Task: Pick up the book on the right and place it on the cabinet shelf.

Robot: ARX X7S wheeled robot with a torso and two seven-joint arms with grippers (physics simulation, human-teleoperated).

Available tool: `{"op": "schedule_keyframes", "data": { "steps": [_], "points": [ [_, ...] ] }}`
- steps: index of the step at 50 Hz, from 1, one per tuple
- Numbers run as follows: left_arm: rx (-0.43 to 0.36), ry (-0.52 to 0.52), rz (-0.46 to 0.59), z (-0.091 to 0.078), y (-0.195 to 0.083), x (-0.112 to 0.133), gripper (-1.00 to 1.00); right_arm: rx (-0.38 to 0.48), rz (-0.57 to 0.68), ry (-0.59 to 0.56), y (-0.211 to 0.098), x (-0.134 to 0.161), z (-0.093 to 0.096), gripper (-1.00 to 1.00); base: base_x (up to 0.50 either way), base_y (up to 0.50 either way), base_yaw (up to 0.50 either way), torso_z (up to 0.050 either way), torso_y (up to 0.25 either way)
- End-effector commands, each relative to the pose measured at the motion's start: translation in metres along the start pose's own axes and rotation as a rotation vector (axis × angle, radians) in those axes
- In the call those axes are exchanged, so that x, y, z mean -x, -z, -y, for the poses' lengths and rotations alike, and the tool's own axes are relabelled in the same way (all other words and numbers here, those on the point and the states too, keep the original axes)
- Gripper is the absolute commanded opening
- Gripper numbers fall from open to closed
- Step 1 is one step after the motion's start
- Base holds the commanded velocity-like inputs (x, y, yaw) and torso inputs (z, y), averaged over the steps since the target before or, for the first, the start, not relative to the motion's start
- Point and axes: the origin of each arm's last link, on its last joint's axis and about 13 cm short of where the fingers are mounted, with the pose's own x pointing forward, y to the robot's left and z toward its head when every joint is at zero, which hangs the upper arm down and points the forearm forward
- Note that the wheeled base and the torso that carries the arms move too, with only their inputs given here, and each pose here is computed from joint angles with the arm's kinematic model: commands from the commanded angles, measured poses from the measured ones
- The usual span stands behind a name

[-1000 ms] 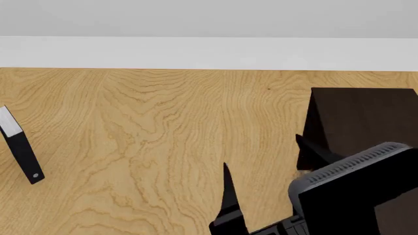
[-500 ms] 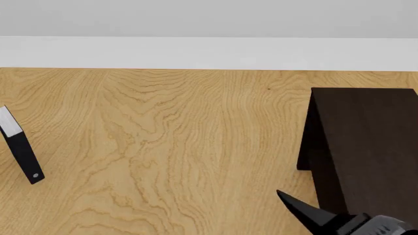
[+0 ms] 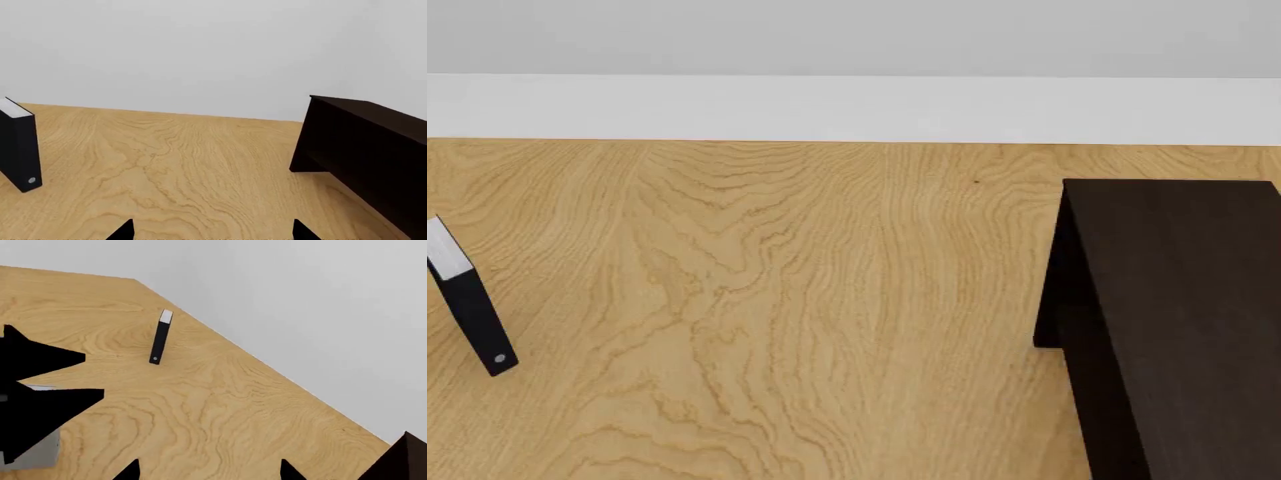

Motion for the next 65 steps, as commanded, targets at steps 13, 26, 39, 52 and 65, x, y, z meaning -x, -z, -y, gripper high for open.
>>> {"op": "schedule_keyframes", "data": {
  "steps": [13,26,39,52,65],
  "points": [
    [-0.001,0.004,-0.010,-0.001,0.002,-0.003,1.00,0.023,-0.047,-0.142,0.011,0.012,-0.013,1.00,0.00,0.00,0.00,0.000,0.000],
    [-0.001,0.005,-0.012,-0.001,0.002,-0.004,1.00,0.011,-0.087,-0.211,0.019,0.017,-0.025,1.00,0.00,0.00,0.00,0.000,0.000],
    [0.006,0.012,-0.016,-0.001,0.001,-0.004,1.00,-0.038,-0.128,-0.260,0.023,0.015,-0.037,1.00,0.00,0.00,0.00,0.000,0.000],
    [0.005,0.013,-0.018,-0.001,0.001,-0.005,1.00,-0.085,-0.207,-0.262,0.027,0.008,-0.037,1.00,0.00,0.00,0.00,0.000,0.000],
    [0.005,0.014,-0.020,-0.001,0.000,-0.006,1.00,-0.125,-0.279,-0.261,0.025,0.007,-0.034,1.00,0.00,0.00,0.00,0.000,0.000]
  ]
}}
